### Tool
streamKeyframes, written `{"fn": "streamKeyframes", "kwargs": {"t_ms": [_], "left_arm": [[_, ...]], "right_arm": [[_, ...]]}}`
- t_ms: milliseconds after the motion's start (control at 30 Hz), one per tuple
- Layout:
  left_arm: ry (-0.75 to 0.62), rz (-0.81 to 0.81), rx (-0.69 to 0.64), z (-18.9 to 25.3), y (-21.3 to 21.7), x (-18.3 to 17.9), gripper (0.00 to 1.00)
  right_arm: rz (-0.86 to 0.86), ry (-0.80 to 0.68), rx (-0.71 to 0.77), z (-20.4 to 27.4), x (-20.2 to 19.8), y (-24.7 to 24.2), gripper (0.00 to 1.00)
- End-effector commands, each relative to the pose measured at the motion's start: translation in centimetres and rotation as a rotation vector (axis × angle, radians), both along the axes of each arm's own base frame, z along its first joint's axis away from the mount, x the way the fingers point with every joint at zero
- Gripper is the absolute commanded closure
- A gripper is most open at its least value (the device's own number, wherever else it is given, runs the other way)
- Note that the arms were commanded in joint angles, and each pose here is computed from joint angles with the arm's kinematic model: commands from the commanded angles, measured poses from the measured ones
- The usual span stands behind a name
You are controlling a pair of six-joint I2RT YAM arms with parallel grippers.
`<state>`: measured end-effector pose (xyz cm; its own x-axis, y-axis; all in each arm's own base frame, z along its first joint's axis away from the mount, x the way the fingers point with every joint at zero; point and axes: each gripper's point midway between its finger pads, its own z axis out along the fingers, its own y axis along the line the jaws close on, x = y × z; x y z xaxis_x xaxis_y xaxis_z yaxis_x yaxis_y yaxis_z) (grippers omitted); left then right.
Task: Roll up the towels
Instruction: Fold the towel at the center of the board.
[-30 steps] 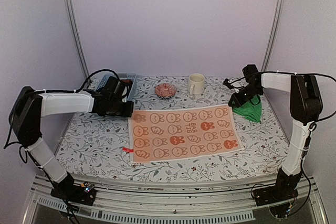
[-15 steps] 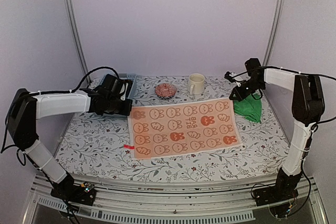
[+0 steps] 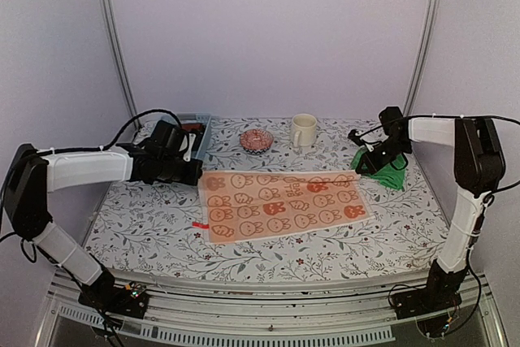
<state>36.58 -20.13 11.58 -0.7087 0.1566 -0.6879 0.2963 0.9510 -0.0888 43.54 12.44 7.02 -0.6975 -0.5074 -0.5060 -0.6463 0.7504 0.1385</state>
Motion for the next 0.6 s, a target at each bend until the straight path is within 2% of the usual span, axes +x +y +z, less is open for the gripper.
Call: {"fn": "streamKeyframes", "kwargs": {"t_ms": [0,233,467,567], "left_arm": [[0.005,-0.095,-0.082,0.8,-1.6,-1.9,1.0],[0.121,-0.243,-0.142,-1.6,-3.7,-6.4,1.0],[0.195,-0.258,-0.045,-4.1,-3.2,-9.7,1.0],[0.18,-0.211,0.012,-4.3,-2.0,-9.4,1.0]], "right_arm": [[0.009,-0.053,0.033,2.3,-1.1,0.0,0.97],[0.021,-0.034,0.002,1.2,-3.8,-0.7,0.97],[0.034,-0.006,-0.025,0.1,-6.5,-1.4,0.97],[0.04,-0.013,-0.034,0.3,-7.3,-1.6,0.97]]}}
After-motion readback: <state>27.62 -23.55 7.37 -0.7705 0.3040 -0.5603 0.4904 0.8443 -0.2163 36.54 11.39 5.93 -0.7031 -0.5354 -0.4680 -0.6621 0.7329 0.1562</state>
